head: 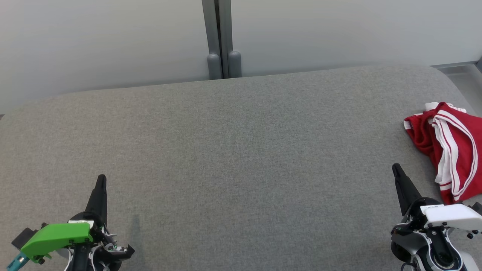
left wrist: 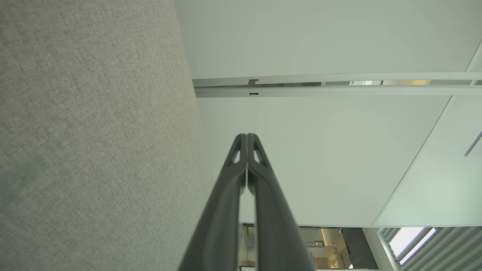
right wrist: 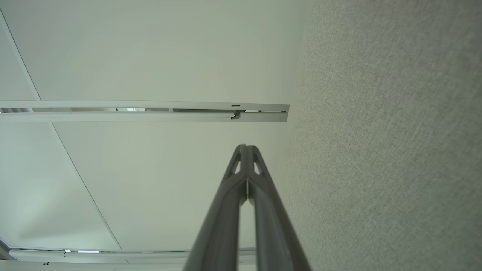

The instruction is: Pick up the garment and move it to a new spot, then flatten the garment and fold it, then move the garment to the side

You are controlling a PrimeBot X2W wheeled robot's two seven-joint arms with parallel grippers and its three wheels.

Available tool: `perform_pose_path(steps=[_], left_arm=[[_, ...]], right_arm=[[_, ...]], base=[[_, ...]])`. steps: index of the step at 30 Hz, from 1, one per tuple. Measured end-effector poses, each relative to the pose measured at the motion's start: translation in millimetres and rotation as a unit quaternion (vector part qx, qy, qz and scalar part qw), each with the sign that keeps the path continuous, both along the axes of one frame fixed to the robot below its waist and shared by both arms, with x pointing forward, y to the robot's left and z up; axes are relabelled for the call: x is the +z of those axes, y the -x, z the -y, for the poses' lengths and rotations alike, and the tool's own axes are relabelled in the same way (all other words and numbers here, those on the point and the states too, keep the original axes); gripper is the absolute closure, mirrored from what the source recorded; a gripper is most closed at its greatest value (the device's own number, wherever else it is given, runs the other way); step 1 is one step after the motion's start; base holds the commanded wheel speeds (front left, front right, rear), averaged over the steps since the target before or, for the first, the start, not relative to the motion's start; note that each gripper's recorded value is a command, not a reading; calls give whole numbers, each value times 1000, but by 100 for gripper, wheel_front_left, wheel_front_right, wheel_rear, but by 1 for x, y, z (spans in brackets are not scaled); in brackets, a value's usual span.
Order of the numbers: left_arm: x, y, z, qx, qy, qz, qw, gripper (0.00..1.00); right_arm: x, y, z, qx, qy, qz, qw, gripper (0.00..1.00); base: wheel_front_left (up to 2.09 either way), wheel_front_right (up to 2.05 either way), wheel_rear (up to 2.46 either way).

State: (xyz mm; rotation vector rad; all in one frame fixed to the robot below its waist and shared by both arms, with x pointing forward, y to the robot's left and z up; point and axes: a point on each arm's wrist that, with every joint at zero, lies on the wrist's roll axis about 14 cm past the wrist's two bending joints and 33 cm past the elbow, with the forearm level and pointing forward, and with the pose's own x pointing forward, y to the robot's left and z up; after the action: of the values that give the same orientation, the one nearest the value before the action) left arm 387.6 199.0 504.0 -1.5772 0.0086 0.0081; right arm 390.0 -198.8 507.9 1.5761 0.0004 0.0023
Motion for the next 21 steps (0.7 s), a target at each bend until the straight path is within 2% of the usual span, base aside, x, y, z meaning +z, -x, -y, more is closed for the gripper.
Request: perform_pose_path(steps=[21], left_arm=[[0, 0, 0, 0, 0, 0, 1000, 100]], right_arm=[[0, 0, 0, 0, 0, 0, 1000, 100]], base=[[0, 0, 0]])
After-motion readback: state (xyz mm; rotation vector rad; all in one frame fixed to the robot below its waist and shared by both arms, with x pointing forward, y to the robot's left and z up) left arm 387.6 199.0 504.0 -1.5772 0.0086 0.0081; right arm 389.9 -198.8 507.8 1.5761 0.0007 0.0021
